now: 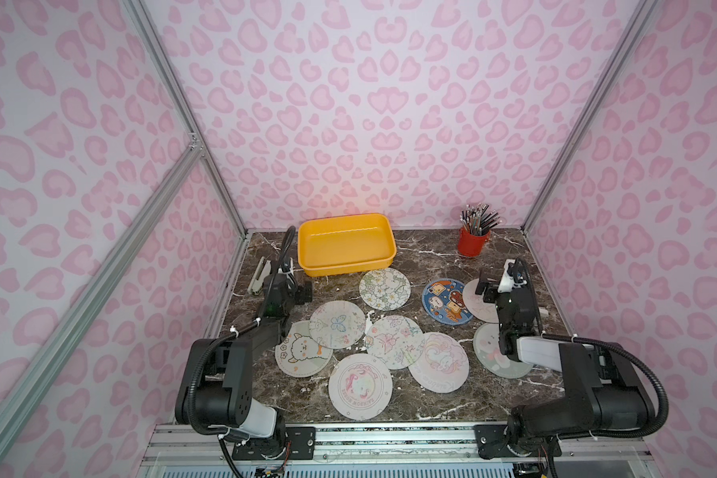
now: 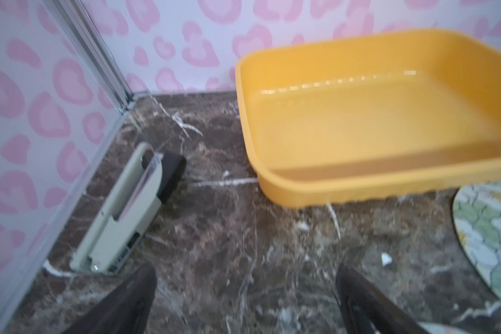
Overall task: Put the coasters into the storage box
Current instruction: Move the storage box to the center of the board.
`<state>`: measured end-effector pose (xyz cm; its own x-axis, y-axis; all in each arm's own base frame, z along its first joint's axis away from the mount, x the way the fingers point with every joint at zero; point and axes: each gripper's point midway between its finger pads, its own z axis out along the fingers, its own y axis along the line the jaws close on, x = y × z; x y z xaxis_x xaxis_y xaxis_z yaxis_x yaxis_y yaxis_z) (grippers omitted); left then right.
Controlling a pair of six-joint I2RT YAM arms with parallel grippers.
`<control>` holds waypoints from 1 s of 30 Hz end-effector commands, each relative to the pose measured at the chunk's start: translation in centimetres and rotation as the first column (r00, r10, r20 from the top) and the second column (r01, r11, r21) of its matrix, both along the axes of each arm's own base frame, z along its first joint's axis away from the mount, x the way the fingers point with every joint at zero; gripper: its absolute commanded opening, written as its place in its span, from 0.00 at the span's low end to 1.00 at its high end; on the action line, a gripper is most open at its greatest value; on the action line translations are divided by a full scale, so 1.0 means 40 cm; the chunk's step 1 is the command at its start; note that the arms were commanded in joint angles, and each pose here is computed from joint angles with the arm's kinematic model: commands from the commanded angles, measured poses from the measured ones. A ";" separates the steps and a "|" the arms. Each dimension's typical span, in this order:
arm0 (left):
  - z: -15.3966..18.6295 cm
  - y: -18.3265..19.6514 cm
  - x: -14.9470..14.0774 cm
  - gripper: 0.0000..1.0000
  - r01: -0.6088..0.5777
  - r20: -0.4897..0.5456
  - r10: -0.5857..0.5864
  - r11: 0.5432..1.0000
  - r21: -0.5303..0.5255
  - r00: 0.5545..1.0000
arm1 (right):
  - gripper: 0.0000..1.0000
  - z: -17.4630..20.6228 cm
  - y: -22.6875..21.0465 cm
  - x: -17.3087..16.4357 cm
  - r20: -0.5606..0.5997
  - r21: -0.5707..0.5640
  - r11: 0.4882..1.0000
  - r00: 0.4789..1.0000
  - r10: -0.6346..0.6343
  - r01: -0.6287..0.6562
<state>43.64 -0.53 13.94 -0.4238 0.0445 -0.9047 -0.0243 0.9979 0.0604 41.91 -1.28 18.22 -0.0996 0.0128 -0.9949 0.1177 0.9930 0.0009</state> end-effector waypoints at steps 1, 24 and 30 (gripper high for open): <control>-0.045 0.001 -0.031 0.99 -0.036 -0.208 0.036 0.999 0.005 0.977 | 0.99 -0.072 0.020 0.007 -0.178 0.002 1.000 0.984 0.019 -0.019; -0.052 -0.581 0.158 0.95 0.301 -0.502 -0.387 0.921 -0.246 0.773 | 0.99 -0.065 0.268 0.039 -0.349 0.128 0.969 0.905 0.243 -0.211; -0.077 -0.608 0.177 0.93 0.279 -0.517 -0.388 0.919 -0.277 0.763 | 0.99 -0.068 0.278 0.028 -0.358 0.140 0.965 0.897 0.258 -0.222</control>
